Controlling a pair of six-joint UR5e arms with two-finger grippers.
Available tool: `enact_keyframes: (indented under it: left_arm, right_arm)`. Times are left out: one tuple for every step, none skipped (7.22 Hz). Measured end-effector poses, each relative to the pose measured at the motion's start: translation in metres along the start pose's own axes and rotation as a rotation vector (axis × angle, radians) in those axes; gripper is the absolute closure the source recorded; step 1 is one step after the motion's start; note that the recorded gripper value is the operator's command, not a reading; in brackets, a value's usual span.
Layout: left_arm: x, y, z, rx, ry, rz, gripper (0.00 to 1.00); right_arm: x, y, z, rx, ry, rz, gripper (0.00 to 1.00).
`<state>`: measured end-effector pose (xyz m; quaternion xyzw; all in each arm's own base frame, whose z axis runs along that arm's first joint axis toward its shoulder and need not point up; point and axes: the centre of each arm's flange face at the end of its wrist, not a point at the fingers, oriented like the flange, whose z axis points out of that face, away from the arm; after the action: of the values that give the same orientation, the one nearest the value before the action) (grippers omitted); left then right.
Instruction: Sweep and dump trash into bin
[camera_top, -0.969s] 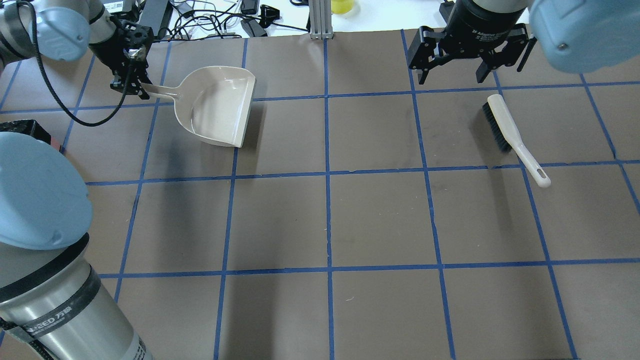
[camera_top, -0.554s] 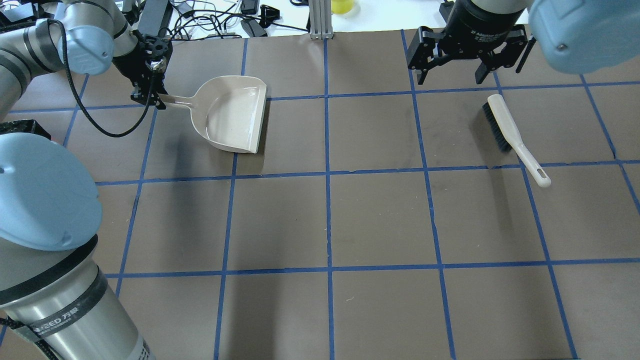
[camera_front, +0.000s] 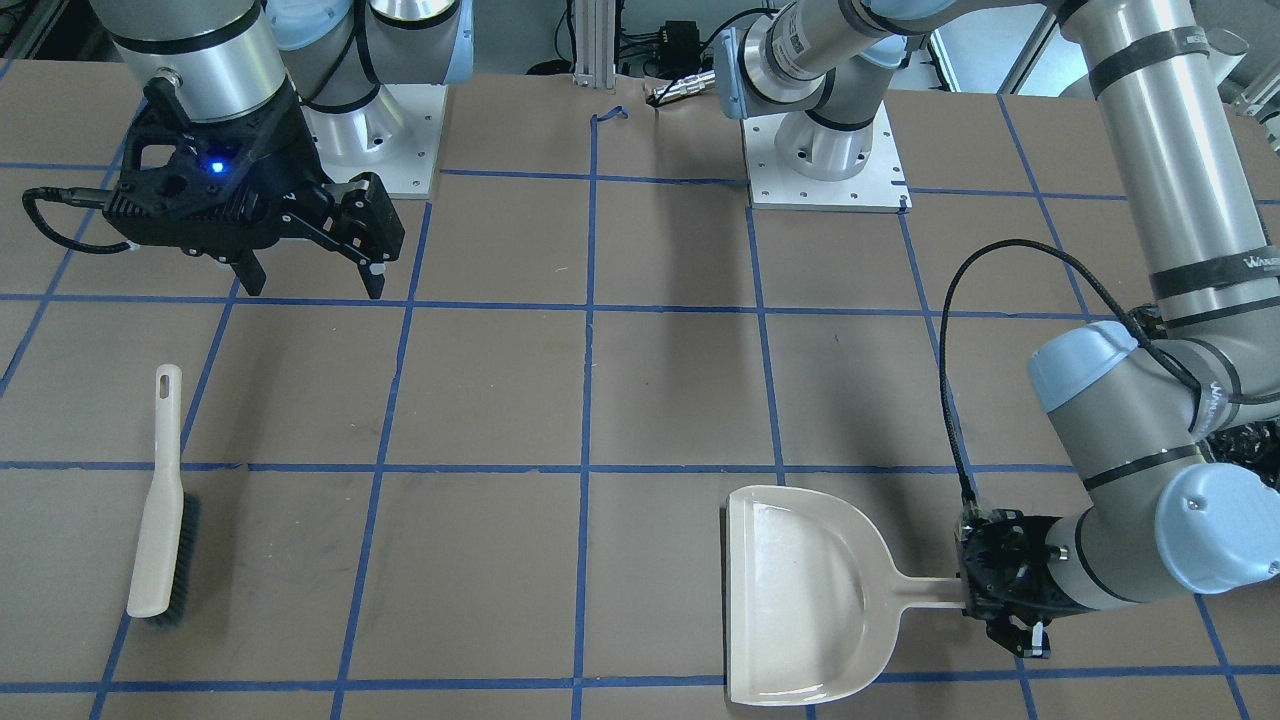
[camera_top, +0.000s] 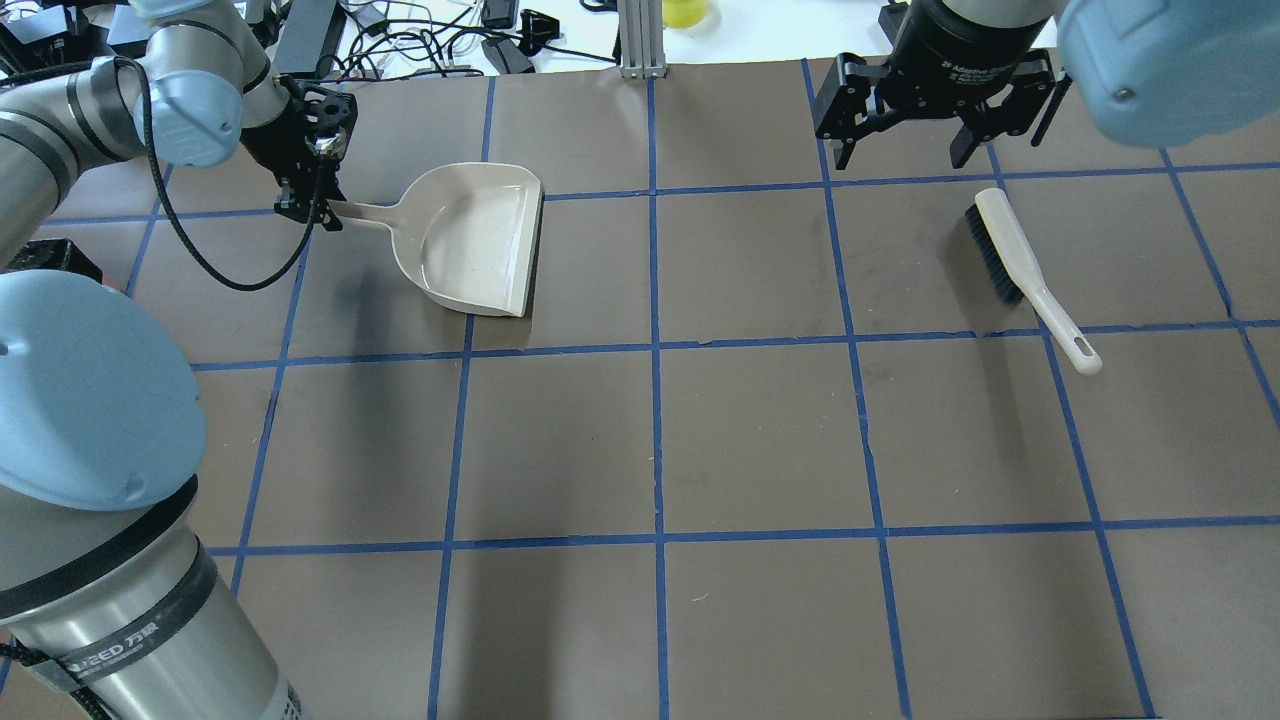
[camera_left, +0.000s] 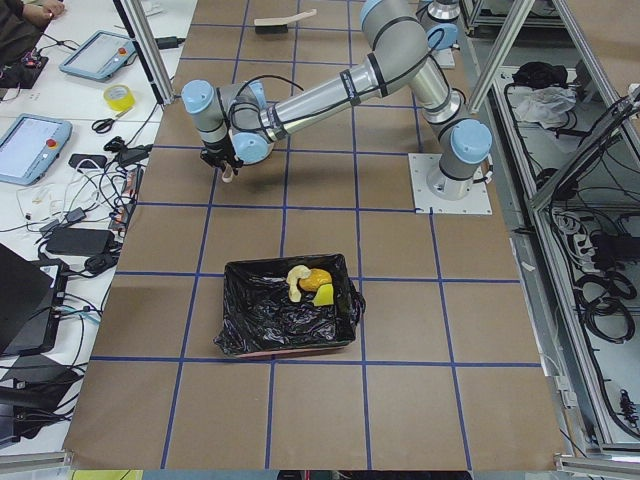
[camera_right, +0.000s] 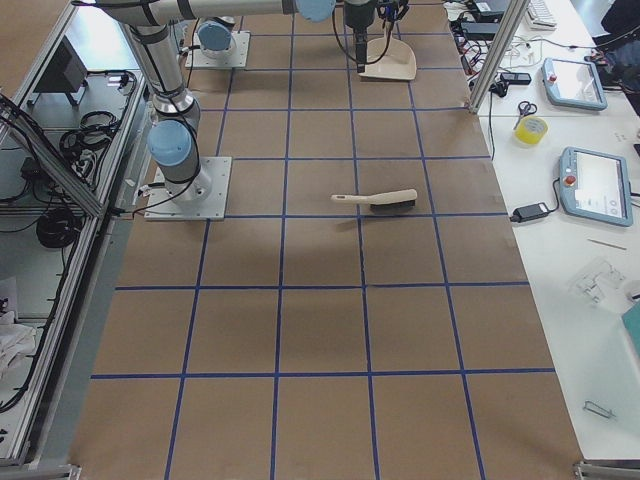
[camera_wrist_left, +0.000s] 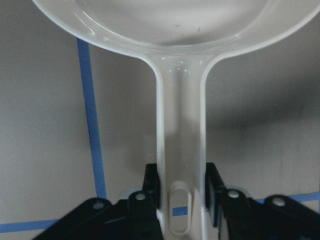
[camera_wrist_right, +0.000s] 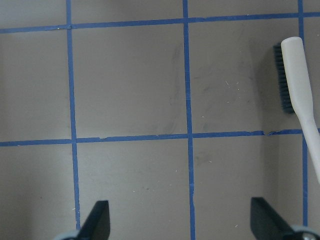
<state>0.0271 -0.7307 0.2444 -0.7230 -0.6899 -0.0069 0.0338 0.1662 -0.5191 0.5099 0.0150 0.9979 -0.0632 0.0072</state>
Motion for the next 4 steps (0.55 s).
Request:
enact_keyframes:
  left_arm:
    - [0.002, -0.007, 0.001, -0.001, 0.002, -0.003, 0.48]
    - [0.003, -0.012, -0.001, -0.003, 0.003, -0.007, 0.44]
    - [0.006, -0.014, -0.005, -0.005, 0.002, -0.008, 0.44]
    - [0.011, -0.016, -0.019, -0.010, -0.006, -0.016, 0.44]
  right_arm:
    - [0.000, 0.000, 0.000, -0.001, 0.000, 0.000, 0.00]
    - [0.000, 0.000, 0.000, -0.001, 0.000, 0.000, 0.00]
    - [0.000, 0.000, 0.001, -0.001, 0.000, 0.000, 0.00]
    - [0.000, 0.000, 0.001, -0.002, 0.000, 0.000, 0.00]
